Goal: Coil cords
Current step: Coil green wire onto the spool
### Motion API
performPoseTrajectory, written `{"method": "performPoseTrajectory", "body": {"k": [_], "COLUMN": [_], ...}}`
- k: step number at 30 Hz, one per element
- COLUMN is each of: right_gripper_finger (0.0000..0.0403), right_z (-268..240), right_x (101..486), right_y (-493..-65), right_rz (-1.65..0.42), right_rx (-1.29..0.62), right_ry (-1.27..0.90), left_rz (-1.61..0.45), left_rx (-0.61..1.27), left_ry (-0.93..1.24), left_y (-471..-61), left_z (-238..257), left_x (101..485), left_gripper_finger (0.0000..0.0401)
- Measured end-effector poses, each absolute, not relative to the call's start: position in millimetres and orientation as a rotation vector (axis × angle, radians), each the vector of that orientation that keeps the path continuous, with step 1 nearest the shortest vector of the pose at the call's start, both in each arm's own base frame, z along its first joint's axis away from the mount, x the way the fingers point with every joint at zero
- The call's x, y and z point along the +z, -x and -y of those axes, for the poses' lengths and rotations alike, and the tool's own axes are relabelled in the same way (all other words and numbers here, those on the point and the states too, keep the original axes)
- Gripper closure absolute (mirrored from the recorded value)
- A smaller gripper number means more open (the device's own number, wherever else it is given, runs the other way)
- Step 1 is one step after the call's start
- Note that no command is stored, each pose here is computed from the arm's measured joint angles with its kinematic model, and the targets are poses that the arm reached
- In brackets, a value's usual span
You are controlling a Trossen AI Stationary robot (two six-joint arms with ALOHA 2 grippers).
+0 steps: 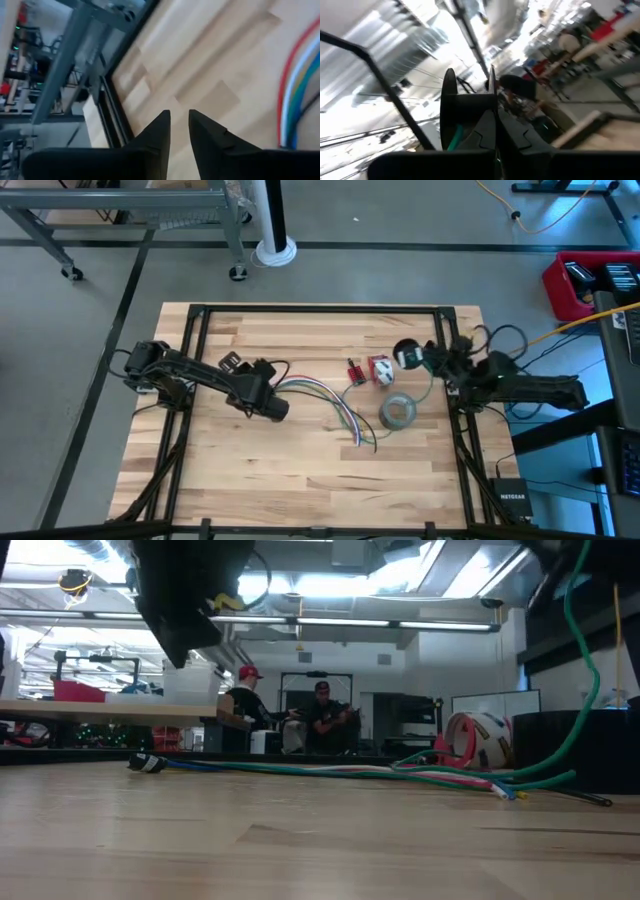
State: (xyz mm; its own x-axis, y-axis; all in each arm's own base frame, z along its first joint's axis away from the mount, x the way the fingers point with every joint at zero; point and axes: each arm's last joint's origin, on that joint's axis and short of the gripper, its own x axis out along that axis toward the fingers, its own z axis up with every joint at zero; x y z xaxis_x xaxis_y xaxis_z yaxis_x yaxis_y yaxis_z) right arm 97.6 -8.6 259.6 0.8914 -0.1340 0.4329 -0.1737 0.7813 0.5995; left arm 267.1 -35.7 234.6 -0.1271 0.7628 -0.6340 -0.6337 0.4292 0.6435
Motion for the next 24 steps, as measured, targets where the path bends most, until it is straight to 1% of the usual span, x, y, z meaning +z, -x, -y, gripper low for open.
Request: {"method": "performPoseTrajectory", "body": {"k": [2,5,8,12,17,22,24], "right_gripper_finger": [0.0401,0.0401,0.0401,0.0401,0.0401,0.0401,0.0401], "right_z": [7.4,6.6,6.7,7.8,10.5,13.2,14.2], "right_x": [273.4,291.1,304.8,316.9,313.8,298.6,294.0], "right_y": [-93.7,-88.9,-84.7,-81.7,-97.7,-134.3,-149.9], "right_rz": [0.49,0.465,0.421,0.376,0.28,0.128,0.103], "right_rx": [0.056,0.054,0.018,-0.053,-0.142,-0.191,-0.197], "right_ry": [-0.645,-0.6,-0.565,-0.523,-0.491,-0.473,-0.452], "left_rz": [-1.146,-0.956,-0.781,-0.7,-0.643,-0.57,-0.538], "left_rx": [1.259,1.338,1.367,1.363,1.341,1.291,1.244], "left_ry": [-0.146,-0.133,-0.126,-0.101,-0.035,0.054,0.094], "left_y": [-261.9,-255.3,-247.4,-234.4,-211.8,-186.2,-180.1], "left_z": [33.7,32.5,33.7,34.7,32.3,29.3,30.2], "left_x": [233.2,233.7,236.3,241.4,252.8,266.0,268.1], "left_gripper_finger": [0.0344,0.035,0.0355,0.0363,0.0374,0.0389,0.0396]}}
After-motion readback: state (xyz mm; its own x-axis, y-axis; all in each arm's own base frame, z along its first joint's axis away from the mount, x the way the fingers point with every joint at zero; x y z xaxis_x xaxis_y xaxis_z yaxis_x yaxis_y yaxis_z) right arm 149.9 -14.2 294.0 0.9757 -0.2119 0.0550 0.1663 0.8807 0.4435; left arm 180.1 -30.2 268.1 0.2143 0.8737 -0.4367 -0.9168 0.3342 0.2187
